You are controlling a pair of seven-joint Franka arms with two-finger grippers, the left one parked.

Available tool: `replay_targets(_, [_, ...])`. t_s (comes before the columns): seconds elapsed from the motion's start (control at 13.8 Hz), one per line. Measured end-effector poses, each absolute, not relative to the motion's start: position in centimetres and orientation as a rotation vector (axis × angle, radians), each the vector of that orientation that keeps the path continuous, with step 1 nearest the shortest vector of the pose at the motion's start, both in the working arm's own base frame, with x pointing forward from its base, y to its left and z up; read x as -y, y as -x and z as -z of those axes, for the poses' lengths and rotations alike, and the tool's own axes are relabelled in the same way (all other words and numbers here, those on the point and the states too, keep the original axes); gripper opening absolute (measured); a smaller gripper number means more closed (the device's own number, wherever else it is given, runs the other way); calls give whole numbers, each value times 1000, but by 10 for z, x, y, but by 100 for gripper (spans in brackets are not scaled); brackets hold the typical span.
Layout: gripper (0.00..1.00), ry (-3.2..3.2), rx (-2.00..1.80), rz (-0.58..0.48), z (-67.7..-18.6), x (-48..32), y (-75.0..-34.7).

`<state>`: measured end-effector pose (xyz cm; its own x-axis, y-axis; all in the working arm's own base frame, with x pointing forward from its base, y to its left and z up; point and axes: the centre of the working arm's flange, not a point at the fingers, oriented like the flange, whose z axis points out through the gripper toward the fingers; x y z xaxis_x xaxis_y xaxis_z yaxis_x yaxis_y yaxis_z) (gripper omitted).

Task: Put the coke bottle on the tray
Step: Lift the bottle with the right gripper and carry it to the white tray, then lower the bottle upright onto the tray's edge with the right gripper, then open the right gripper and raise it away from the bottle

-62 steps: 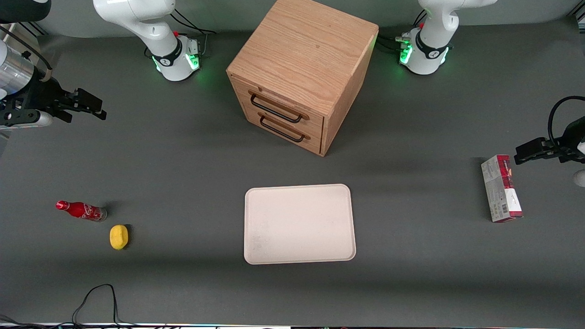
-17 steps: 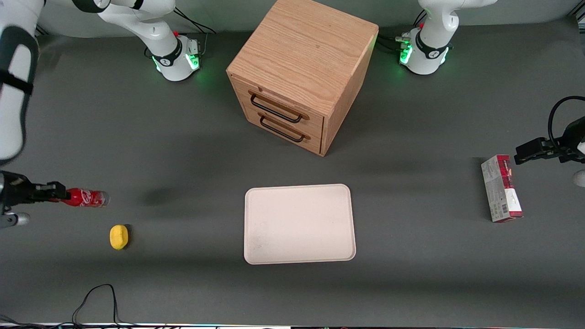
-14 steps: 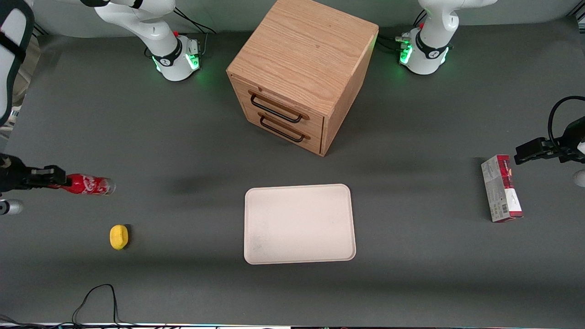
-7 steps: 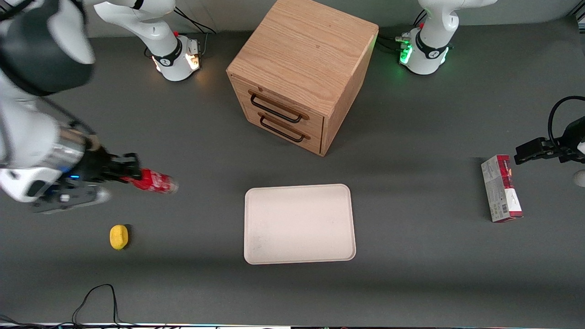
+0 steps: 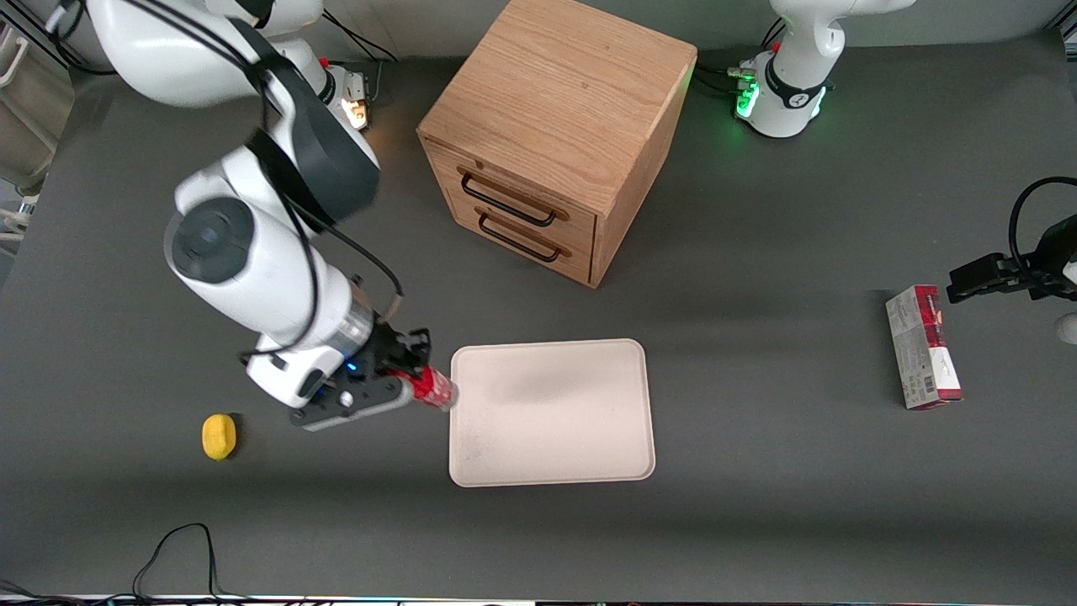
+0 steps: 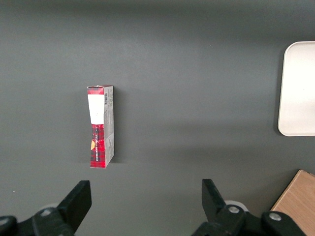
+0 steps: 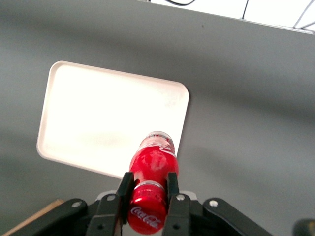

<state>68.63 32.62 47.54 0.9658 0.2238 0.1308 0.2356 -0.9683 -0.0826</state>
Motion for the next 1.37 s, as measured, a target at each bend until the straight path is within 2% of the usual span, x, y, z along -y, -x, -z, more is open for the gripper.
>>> replay_targets(0.22, [32, 3028, 431, 210, -414, -356, -693])
replay_targets(0.51, [32, 3011, 445, 191, -352, -369, -701])
replay_targets(1.23, [32, 3048, 481, 224, -319, -366, -707])
replay_targets(1.37, [46, 3044, 487, 252, -318, -366, -709])
